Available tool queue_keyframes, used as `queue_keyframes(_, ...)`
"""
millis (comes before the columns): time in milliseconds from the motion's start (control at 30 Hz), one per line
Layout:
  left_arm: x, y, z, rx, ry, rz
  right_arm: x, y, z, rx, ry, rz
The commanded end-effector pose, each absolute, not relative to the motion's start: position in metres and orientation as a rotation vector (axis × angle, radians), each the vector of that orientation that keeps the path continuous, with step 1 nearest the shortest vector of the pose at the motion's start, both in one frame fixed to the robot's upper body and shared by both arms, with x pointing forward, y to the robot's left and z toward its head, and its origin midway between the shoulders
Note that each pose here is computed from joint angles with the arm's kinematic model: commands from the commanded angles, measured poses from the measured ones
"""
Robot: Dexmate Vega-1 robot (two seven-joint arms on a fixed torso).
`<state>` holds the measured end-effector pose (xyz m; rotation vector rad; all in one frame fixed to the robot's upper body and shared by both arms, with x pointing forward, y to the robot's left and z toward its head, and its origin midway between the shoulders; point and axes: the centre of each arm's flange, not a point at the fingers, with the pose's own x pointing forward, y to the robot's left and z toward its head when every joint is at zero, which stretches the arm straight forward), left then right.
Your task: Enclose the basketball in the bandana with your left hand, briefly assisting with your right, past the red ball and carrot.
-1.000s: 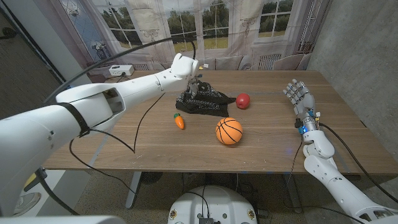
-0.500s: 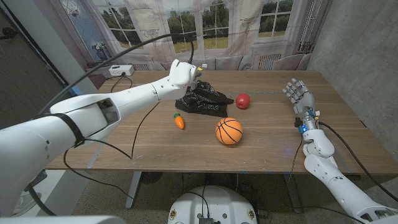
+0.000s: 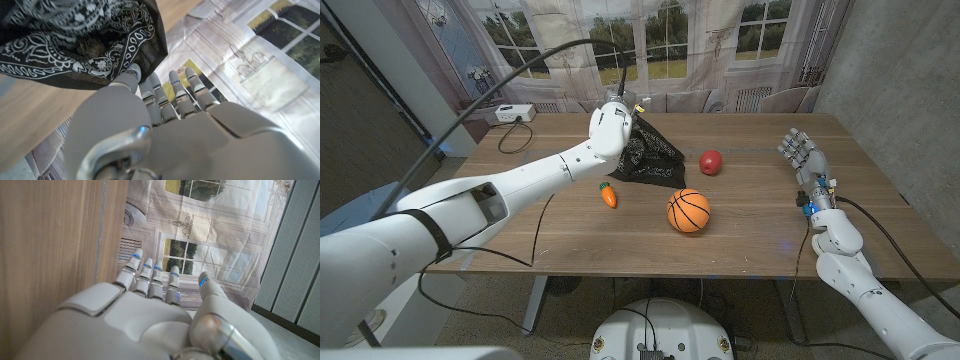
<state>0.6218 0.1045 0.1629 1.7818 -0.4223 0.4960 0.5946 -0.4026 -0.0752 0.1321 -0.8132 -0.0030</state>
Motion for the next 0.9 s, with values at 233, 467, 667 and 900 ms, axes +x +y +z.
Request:
queue_keyframes(233,0.583,0.09,0.187,1.629,-0.723,0.811,0.581,-0.398,-0.081,-0.111,-0.683,-0.089)
queue_keyframes(467,0.57,0.085,0.199,1.604,-0.764,0.877,0.578,-0.397,-0.085,-0.136,-0.665,-0.091)
queue_keyframes(667,0.564,0.084,0.209,1.552,-0.796,0.904,0.576,-0.394,-0.086,-0.15,-0.658,-0.083)
queue_keyframes(900,0.554,0.085,0.229,1.475,-0.825,0.88,0.575,-0.392,-0.084,-0.182,-0.648,-0.081)
